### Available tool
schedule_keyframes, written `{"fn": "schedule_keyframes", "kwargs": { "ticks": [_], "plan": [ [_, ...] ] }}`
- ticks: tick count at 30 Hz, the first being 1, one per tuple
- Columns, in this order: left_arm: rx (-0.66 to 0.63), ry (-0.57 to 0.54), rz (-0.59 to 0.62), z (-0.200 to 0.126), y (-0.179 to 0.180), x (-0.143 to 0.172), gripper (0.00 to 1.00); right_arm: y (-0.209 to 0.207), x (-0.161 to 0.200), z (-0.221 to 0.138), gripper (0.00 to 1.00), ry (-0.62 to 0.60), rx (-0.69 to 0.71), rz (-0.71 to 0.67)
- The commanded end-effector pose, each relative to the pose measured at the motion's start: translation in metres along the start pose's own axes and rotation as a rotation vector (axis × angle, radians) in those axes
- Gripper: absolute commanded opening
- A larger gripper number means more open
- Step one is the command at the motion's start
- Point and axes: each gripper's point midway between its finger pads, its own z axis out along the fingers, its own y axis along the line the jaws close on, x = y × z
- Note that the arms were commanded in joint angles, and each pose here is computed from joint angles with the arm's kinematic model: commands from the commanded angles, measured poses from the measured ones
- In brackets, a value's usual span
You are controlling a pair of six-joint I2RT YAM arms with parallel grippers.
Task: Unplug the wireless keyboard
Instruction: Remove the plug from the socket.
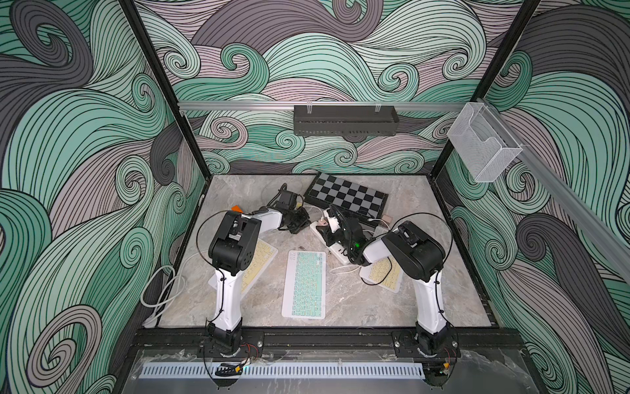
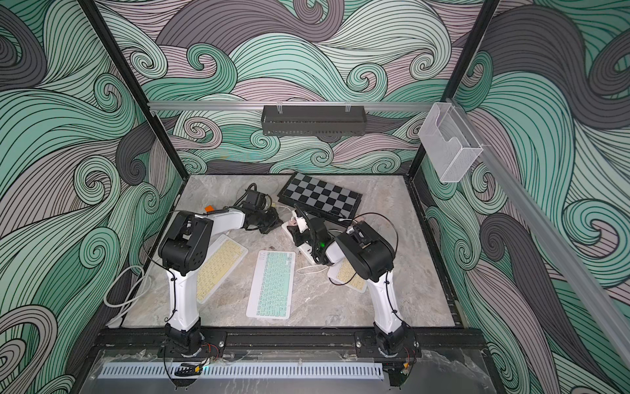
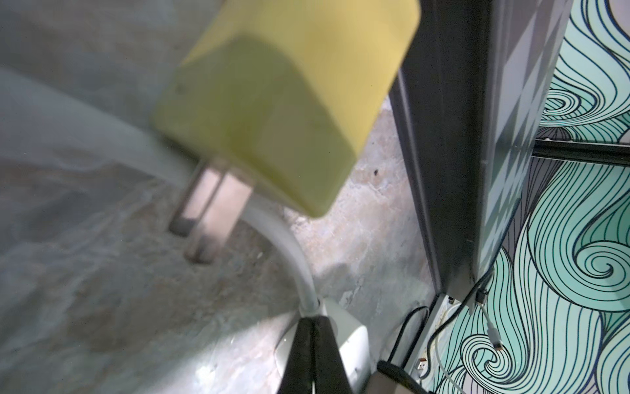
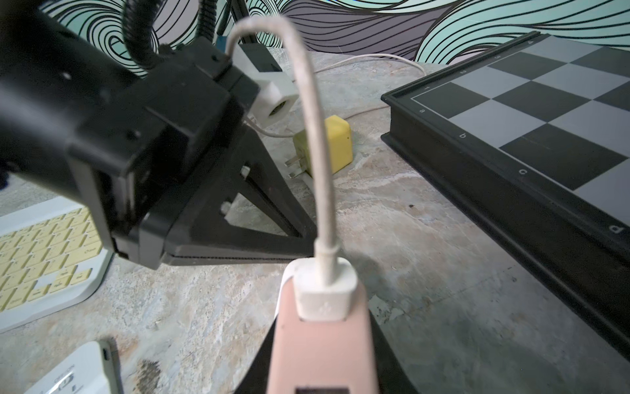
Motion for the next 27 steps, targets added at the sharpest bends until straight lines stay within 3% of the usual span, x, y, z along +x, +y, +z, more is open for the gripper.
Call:
{"fn": "schedule_keyframes", "kwargs": {
  "ticks": [1,11,23,27],
  "plan": [
    [-0.227,0.358,-0.12,0.038,0.074,0.112,0.0,0.093,-0.154,-0.042,0.0,-0.529,-0.321,-0.188],
    [-0.236,0.366,-0.139,0.042,0.078,0.113,0.0,0.125,-0.148,-0.049,0.0,-0.585,-0.323,-0.481],
    [-0.247,0.373,-0.158,0.047,0.088,0.117,0.0,0.131,-0.199,-0.078,0.0,-0.65,-0.448,-0.223],
    [-0.246,0.372,-0.159,0.048,0.088,0.117,0.0,0.133,-0.214,-0.092,0.0,-0.692,-0.446,-0.268]
  ]
}}
